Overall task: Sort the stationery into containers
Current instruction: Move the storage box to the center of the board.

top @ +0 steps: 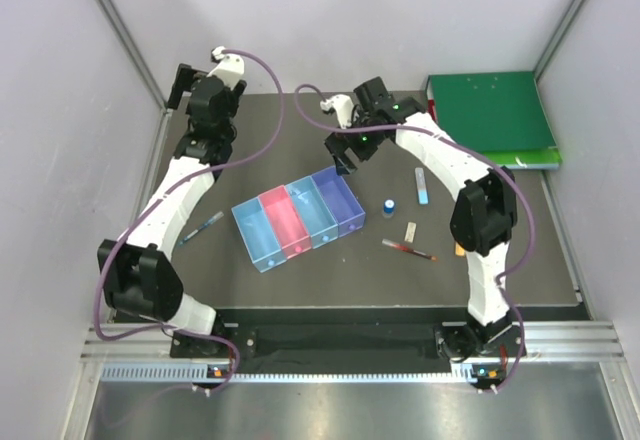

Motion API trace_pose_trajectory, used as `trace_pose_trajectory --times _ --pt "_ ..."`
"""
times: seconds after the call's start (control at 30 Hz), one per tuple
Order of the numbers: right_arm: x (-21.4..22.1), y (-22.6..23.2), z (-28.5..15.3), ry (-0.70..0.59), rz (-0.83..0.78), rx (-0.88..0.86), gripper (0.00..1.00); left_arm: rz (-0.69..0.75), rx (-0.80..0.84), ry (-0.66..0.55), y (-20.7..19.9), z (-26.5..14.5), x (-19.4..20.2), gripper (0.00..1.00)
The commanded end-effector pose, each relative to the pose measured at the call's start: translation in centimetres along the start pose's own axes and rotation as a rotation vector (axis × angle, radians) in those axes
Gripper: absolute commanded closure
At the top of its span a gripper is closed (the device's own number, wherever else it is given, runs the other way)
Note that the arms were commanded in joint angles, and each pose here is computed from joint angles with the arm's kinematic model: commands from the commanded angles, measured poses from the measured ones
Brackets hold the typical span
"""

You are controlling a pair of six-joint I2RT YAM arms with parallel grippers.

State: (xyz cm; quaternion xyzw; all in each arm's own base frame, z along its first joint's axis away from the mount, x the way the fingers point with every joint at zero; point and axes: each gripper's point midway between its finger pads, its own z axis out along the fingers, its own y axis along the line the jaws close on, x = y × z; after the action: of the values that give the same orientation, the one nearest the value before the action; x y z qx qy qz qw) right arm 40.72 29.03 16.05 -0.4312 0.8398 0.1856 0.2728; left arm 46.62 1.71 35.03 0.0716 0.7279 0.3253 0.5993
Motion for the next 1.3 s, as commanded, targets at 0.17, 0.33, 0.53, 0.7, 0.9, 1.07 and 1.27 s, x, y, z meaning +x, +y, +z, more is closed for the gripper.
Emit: trace_pose_trajectory --times 0.17,0.33,0.53,0.7,0.9,1.07,1.27 --pt "-0.9 7.2 -0.6 -0.006 0.018 -0.067 0.10 -0.019 -0.010 -0.088 2.0 -1.9 -1.5 0.01" --pt "0.3 9.7 0.8 0.033 0.006 -0.104 0.14 -0.024 0.012 -0.096 1.9 -2.3 -1.6 0.01" --pt "1.8 9.8 3.5 0.091 0.015 -0.113 0.23 -0.042 0.019 -0.113 2.1 -2.6 -2.1 0.01" --pt "2.7 9.1 5.9 0.126 0.012 -0.101 0.27 -0.059 -0.015 -0.130 3.2 -3.0 -2.7 0.01" --pt "4.0 8.0 8.3 0.166 0.025 -0.071 0.27 -0.073 -0.112 -0.081 4.9 -3.4 -1.1 0.01" --pt "3.9 8.4 9.6 0.172 0.022 -0.074 0.36 -0.073 -0.101 -0.029 5.0 -3.3 1.3 0.01" --pt "3.2 8.0 10.4 0.165 0.013 -0.036 0.66 -0.074 -0.087 -0.028 4.8 -3.5 1.8 0.01"
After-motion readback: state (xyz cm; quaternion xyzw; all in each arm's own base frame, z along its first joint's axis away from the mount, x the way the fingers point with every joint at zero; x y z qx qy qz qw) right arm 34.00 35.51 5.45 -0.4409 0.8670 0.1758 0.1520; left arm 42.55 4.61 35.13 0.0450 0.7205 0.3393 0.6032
